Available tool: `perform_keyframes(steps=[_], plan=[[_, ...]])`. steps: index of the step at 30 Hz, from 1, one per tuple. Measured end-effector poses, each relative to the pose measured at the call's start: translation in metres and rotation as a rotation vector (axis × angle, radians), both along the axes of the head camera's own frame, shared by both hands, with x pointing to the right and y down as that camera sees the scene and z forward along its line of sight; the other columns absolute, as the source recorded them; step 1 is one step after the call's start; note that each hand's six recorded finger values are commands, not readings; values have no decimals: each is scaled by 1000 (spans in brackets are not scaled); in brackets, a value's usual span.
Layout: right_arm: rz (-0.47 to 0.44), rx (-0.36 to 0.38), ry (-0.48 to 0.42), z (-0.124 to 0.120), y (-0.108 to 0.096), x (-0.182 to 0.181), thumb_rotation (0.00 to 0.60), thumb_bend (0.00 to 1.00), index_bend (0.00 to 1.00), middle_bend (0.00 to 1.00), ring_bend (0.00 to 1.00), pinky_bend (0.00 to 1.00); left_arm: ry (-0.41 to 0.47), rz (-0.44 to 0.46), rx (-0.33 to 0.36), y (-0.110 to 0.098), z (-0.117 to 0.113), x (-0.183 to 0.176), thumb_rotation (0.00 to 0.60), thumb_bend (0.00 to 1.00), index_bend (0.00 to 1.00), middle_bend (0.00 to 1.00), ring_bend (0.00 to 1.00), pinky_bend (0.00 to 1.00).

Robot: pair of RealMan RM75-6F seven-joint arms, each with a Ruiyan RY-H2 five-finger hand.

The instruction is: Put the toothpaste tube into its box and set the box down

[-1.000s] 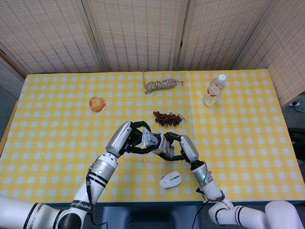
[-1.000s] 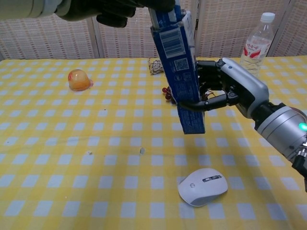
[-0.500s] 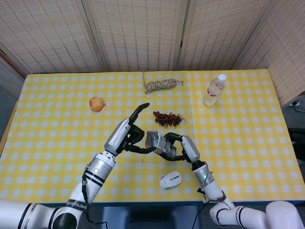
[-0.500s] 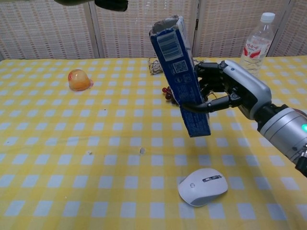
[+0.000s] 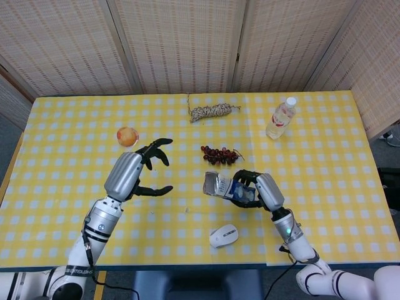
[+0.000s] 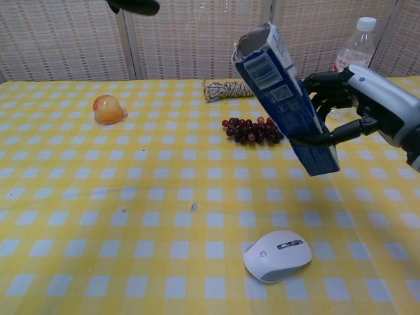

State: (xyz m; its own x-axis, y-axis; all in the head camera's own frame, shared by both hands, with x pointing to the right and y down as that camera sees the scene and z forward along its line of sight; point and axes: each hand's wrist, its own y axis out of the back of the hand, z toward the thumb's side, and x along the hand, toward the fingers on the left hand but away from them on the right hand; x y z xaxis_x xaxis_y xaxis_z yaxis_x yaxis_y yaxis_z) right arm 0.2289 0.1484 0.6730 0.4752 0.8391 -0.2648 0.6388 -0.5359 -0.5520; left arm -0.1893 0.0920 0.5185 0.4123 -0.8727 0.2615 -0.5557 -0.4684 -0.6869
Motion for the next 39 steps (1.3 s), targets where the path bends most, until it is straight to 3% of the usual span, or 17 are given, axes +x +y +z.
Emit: perform_keyframes(steps=[6, 8, 10, 13, 29, 35, 39], plan=[[-63, 17, 182, -5, 8, 36, 600, 304, 611, 469, 516, 549, -394, 78, 202, 8, 28, -64, 600, 115, 266, 245, 117, 6], [-86, 15, 244, -4, 13, 46, 600, 304, 612, 469, 515, 549, -507, 99, 233, 16, 37, -85, 600, 115, 254, 240, 107, 7], [-101, 1, 299, -2, 21, 59, 600, 304, 612, 468, 515, 549, -559, 103, 241, 22, 42, -98, 600, 115, 247, 236, 101, 6], [-95, -10, 317, 1, 25, 67, 600, 303, 612, 469, 516, 549, -587, 100, 257, 26, 46, -107, 600, 116, 241, 236, 101, 6], [-84, -71, 393, 46, 41, 89, 600, 304, 605, 433, 506, 532, -626, 109, 207, 34, 66, -119, 600, 116, 184, 236, 102, 6], [-81, -78, 362, 46, 37, 89, 600, 303, 397, 256, 359, 396, -644, 102, 185, 33, 69, -124, 600, 119, 136, 266, 101, 6], [-91, -71, 357, 41, 32, 91, 600, 303, 135, 95, 215, 243, -670, 108, 150, 35, 72, -127, 600, 114, 129, 249, 80, 6]])
